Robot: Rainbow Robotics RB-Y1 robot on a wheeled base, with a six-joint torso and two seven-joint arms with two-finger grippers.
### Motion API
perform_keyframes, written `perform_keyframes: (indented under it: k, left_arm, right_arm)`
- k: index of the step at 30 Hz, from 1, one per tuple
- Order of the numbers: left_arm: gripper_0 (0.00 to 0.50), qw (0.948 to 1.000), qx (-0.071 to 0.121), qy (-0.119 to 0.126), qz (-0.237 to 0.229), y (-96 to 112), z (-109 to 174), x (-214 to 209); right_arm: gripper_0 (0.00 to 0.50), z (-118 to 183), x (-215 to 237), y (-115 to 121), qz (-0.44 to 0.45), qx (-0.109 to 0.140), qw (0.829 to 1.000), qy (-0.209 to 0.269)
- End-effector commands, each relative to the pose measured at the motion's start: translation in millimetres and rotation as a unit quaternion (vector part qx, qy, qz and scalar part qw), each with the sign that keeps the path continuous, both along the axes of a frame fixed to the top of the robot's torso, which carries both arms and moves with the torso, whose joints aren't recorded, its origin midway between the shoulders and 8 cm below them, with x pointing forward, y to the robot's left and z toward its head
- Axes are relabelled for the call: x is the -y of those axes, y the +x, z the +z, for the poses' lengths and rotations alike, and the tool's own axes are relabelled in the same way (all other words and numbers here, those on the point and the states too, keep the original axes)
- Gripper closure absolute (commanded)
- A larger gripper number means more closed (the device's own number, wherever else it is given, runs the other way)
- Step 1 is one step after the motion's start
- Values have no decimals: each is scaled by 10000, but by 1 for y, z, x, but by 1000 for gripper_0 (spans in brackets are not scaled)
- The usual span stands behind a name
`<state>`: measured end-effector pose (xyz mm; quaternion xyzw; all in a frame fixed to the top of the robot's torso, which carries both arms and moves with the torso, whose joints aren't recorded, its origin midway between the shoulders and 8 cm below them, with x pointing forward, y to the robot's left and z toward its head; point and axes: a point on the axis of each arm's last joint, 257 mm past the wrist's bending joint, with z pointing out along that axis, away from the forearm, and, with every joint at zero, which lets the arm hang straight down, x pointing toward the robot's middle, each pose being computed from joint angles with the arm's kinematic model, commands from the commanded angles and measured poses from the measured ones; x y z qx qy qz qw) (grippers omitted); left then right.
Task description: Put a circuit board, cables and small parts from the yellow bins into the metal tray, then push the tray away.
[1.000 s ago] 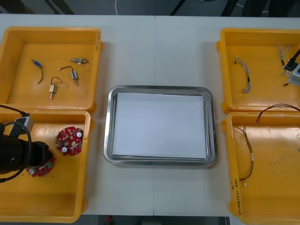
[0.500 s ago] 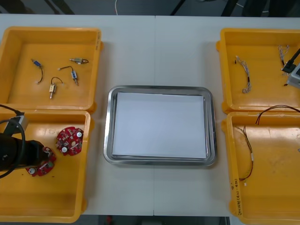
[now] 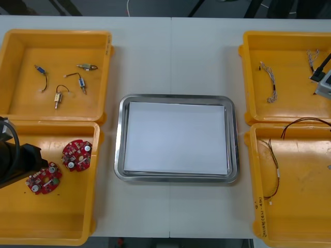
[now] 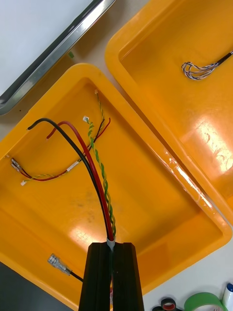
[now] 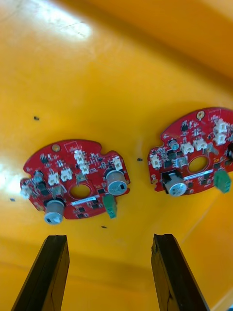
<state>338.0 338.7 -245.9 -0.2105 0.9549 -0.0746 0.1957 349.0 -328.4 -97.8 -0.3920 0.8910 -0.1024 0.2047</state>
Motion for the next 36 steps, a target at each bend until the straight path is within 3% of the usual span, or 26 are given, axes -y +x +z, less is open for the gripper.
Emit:
perform_keyframes:
  k: [1,10,18,29,36]
  left_arm:
    - [0,9994,262,-27,240,9,24,2]
    - [0,9953,276,29,928,1,26,-2]
    - [0,9919,289,-38,1240,-1,16,-5]
    - [0,9904,312,-194,1335,-3,4,-4]
    - [0,9903,300,-88,1355,-3,-8,-7]
  right_arm:
    - [500,9,9,2,100,4,9996,-257]
    - [500,9,10,2,108,-8,9996,-262]
    - [500,8,12,3,74,-33,9997,-237]
    - [500,7,13,3,64,-83,9997,-214]
    - [500,7,14,3,69,-75,9997,-228]
